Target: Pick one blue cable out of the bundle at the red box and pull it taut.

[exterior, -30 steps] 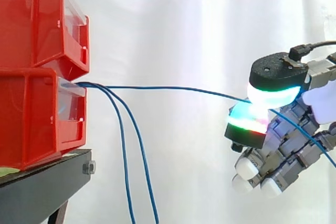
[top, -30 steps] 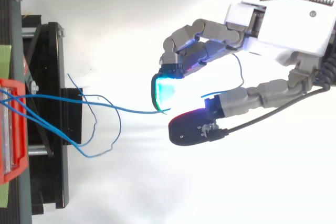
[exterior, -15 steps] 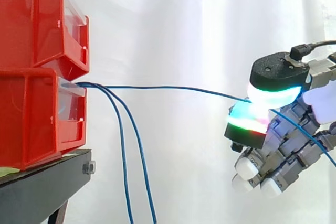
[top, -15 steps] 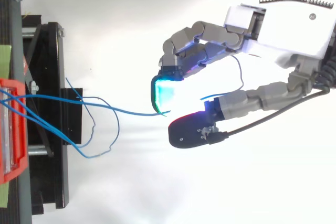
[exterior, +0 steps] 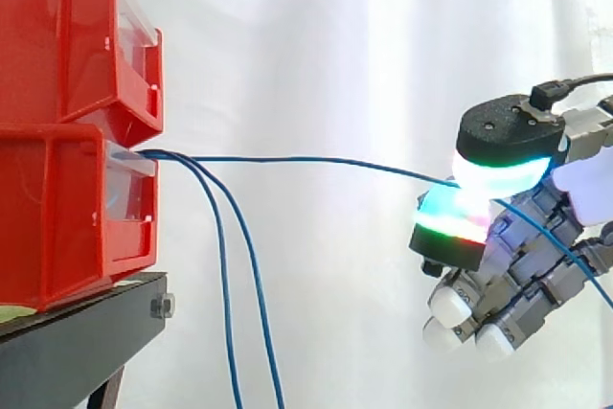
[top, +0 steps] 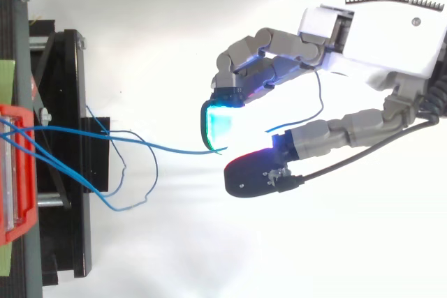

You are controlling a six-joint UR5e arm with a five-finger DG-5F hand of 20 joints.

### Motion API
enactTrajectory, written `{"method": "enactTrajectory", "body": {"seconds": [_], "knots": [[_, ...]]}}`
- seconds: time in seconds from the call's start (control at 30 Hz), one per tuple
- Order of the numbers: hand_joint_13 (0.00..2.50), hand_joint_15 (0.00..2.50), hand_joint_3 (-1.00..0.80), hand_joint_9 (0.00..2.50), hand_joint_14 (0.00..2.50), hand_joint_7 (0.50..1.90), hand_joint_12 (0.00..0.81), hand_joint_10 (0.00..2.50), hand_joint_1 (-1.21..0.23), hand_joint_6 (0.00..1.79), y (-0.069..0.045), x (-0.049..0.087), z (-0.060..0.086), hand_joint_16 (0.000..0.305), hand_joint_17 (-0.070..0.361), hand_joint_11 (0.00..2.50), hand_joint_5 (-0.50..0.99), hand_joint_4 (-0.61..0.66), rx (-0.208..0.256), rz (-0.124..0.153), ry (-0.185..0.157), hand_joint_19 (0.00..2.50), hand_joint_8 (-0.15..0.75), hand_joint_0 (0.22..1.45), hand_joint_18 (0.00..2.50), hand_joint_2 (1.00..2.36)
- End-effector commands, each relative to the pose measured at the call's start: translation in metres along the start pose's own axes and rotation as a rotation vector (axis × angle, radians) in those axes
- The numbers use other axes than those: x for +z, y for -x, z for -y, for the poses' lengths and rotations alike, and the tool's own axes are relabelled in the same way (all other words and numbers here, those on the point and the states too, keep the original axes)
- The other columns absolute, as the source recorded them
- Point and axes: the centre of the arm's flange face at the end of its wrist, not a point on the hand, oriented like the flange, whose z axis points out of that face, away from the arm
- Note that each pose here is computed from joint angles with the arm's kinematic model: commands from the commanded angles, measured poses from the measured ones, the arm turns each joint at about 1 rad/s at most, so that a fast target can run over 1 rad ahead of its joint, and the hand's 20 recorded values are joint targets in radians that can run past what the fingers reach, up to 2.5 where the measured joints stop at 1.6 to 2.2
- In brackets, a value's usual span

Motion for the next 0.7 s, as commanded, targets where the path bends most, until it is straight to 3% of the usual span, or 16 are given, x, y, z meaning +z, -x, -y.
{"method": "enactTrajectory", "body": {"seconds": [0.0, 0.67], "knots": [[0.48, 0.18, -0.04, 0.66, 0.01, 1.22, 0.431, 0.0, -0.88, 0.86, -0.0003, 0.0002, 0.0002, 0.066, 0.149, 0.26, -0.07, 0.08, 0.0, 0.0, 0.0, 0.18, 0.356, 0.6, 0.51, 1.0], [0.49, 0.19, -0.04, 0.7, 0.01, 1.22, 0.428, 0.0, -0.88, 0.87, -0.0003, 0.0002, 0.0002, 0.066, 0.147, 0.27, -0.07, 0.09, 0.001, 0.0, 0.0, 0.18, 0.362, 0.6, 0.5, 1.0]]}}
